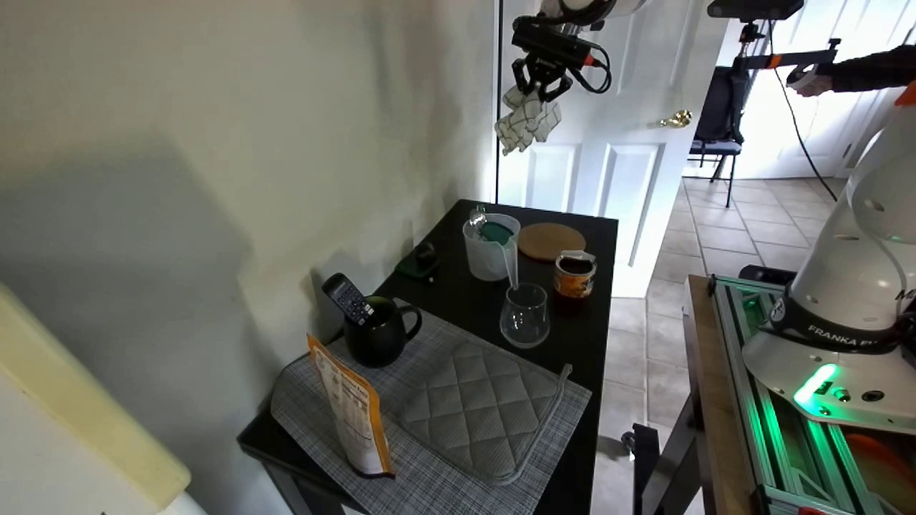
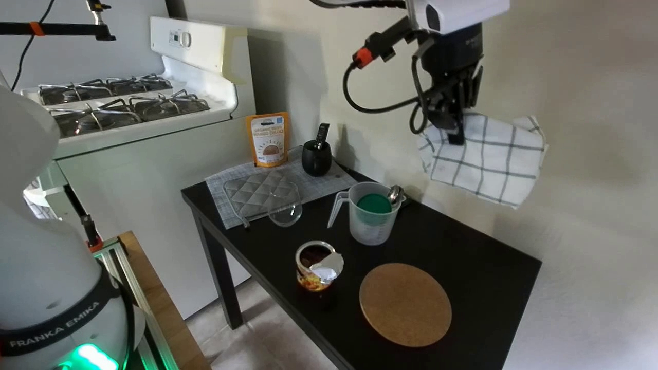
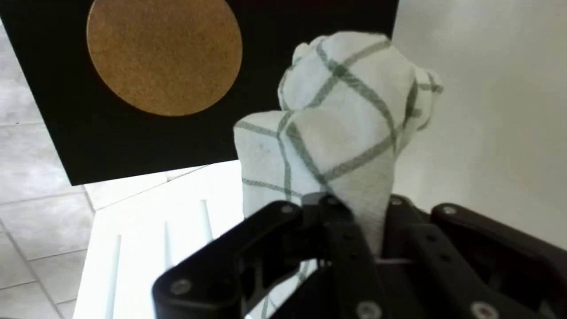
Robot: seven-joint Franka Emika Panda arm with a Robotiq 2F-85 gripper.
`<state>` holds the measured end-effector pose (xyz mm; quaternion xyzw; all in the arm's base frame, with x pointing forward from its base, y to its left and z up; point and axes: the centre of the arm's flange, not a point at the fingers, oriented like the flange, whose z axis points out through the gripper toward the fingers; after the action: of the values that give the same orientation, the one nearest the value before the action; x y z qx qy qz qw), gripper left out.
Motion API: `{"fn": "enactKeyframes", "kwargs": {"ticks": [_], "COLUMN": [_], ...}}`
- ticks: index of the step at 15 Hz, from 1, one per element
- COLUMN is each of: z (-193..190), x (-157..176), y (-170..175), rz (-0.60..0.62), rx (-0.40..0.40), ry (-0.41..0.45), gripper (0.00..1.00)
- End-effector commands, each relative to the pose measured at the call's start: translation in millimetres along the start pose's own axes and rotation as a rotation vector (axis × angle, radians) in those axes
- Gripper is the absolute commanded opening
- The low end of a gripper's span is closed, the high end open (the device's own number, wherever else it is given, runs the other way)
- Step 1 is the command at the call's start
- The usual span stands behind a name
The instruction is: Move the cloth to the right
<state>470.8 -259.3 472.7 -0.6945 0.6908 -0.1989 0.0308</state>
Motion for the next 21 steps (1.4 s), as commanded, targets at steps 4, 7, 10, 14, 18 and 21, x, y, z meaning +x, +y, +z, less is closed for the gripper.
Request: {"fn": "enactKeyframes", "kwargs": {"ticks": [4, 7, 10, 14, 18, 21], "z": [106.7, 145.3, 182.1, 216.1, 224.7, 223.6], "x": [44.6, 31.6, 1.6, -13.1, 12.4, 36.3], "y": [-48.5, -78.0, -100.0, -85.3, -40.0, -28.2], "rz": [0.192, 0.124, 0.102, 0.113, 0.087, -0.01], "rx": [-0.167, -0.202, -0.228, -0.256, -0.269, -0.254], "ry": [0.101, 0.034, -0.056, -0.136, -0.186, -0.243], "gripper": [0.03, 0.03, 0.03, 0.03, 0.03, 0.03]}}
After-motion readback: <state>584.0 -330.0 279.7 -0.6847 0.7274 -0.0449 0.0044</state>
